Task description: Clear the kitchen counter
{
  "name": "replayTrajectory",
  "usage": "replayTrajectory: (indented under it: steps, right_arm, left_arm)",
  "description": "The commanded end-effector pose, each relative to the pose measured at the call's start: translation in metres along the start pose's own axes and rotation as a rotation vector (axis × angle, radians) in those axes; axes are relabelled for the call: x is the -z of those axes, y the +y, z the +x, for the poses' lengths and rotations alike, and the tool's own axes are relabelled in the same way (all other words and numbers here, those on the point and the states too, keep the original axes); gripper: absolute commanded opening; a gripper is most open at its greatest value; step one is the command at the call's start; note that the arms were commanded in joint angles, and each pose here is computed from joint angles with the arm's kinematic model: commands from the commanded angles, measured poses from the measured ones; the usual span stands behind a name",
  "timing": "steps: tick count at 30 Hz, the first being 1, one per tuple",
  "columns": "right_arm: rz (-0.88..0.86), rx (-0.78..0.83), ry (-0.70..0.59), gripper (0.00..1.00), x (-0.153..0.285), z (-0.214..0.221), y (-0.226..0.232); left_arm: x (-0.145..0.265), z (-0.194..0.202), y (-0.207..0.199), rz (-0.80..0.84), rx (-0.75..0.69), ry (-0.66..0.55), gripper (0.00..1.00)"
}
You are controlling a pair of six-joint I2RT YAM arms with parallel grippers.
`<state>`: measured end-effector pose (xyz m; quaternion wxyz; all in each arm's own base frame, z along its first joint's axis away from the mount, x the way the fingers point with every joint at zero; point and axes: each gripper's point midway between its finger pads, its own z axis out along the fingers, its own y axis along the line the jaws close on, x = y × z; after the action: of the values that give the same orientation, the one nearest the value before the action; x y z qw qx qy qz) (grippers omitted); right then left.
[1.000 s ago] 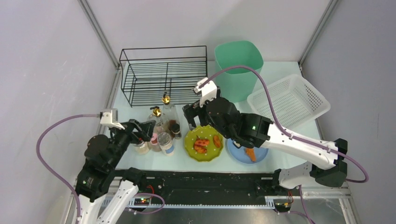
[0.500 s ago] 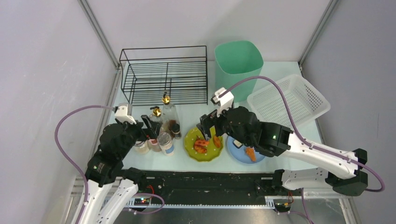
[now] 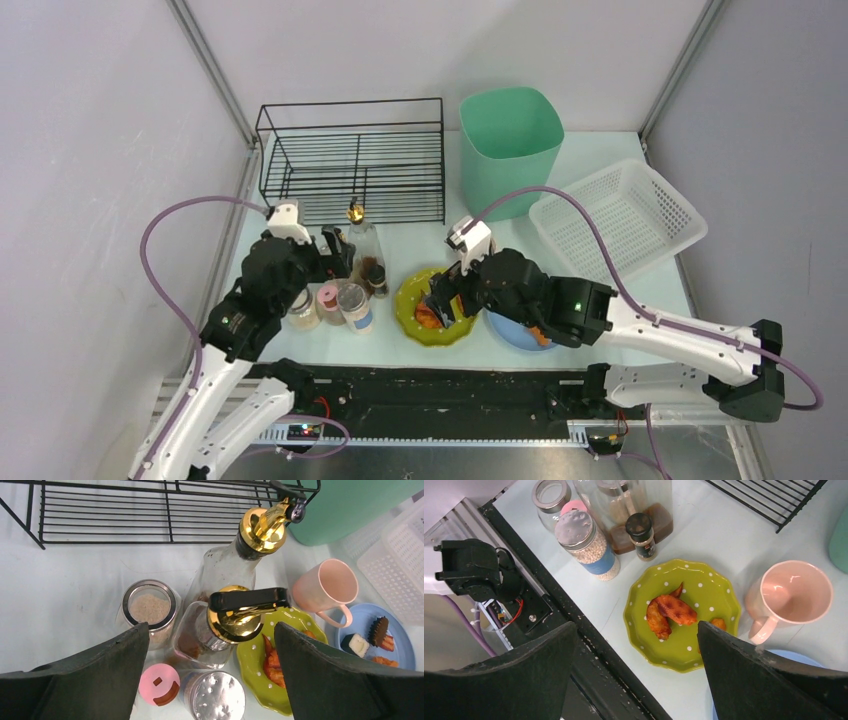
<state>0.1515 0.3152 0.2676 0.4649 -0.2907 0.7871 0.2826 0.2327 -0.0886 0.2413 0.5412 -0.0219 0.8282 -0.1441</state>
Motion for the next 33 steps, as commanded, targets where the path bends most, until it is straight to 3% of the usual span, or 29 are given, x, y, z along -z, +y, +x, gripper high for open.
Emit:
replayTrajectory:
  steps: [1, 10, 17, 33]
  right_arm:
    - [-0.058, -0.044, -0.059, 0.93, 0.01, -0.01, 0.01]
    - [-0.071, -0.056, -0.059, 0.93, 0.015, -0.002, 0.009]
    - [-0.072, -0.065, -0.055, 0.92, 0.021, 0.003, 0.006]
    - [-0.08, -0.08, -0.033, 0.92, 0.019, 0.013, 0.008]
  left_arm:
    - [0.005, -0.04, -0.006, -0.023, -0.004, -0.148, 0.98]
    - [-0.007, -0.037, -0.008, -0.074, -0.008, -0.21, 1.0]
    - [-0.013, -0.034, -0.008, -0.105, -0.018, -0.221, 0.88]
    - [-0.03, -0.018, -0.001, -0.185, -0.044, -0.215, 0.77]
